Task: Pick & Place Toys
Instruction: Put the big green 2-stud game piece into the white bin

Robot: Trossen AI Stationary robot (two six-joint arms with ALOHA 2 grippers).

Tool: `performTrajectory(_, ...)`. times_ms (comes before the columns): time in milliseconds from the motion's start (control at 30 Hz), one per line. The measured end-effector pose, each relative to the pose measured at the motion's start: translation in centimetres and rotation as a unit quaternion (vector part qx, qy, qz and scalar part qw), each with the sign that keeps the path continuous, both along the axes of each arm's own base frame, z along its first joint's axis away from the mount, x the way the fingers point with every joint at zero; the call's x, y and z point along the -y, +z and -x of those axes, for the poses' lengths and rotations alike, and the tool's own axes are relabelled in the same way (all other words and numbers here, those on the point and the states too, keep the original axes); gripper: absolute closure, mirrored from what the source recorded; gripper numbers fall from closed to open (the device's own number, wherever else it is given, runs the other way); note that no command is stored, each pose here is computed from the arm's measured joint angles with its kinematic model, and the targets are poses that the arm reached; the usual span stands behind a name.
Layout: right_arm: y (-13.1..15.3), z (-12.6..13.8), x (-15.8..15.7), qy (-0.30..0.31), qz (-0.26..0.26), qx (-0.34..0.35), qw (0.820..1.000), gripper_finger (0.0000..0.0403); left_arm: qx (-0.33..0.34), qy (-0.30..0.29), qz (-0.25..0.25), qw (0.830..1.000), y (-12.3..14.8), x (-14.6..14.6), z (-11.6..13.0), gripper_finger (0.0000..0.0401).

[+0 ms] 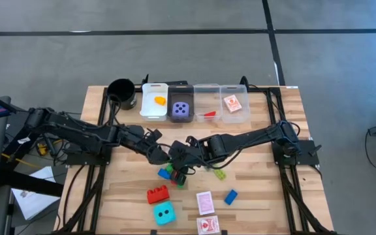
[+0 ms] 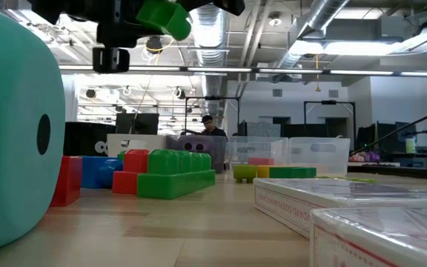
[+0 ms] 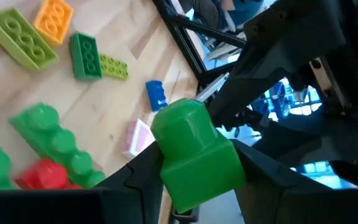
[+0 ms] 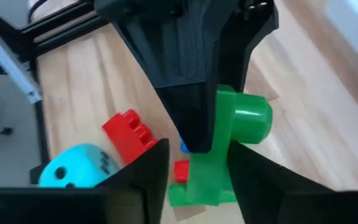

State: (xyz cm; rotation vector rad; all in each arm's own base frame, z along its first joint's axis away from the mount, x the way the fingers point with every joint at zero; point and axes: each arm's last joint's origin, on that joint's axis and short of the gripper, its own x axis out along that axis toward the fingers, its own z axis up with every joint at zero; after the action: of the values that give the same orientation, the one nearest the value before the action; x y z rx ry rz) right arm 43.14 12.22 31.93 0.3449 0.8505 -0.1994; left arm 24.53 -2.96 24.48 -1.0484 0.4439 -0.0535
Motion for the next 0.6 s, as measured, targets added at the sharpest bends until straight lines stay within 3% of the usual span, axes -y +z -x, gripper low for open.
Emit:
performTrajectory(233, 1.4, 1.2, -1.6, -0.036, 0.038, 0.035, 0.998, 0.0215, -0.027, 0.039, -0.046, 0.998, -0.7, -2.3, 0.0, 0.0258)
performTrajectory(433, 2.1, 2.2, -2.7, -0.064, 0.084, 0.057, 0.993, 0.0222, -0.06, 0.051, -0.096, 0.992, -1.2, -5.1, 0.8, 0.0258)
performTrajectory(600, 2.3, 2.9, -3.9, -0.074, 0.074, 0.062, 0.993, 0.0237, -0.074, 0.08, -0.158, 0.981, -1.0, -8.0, 2.1, 0.0257)
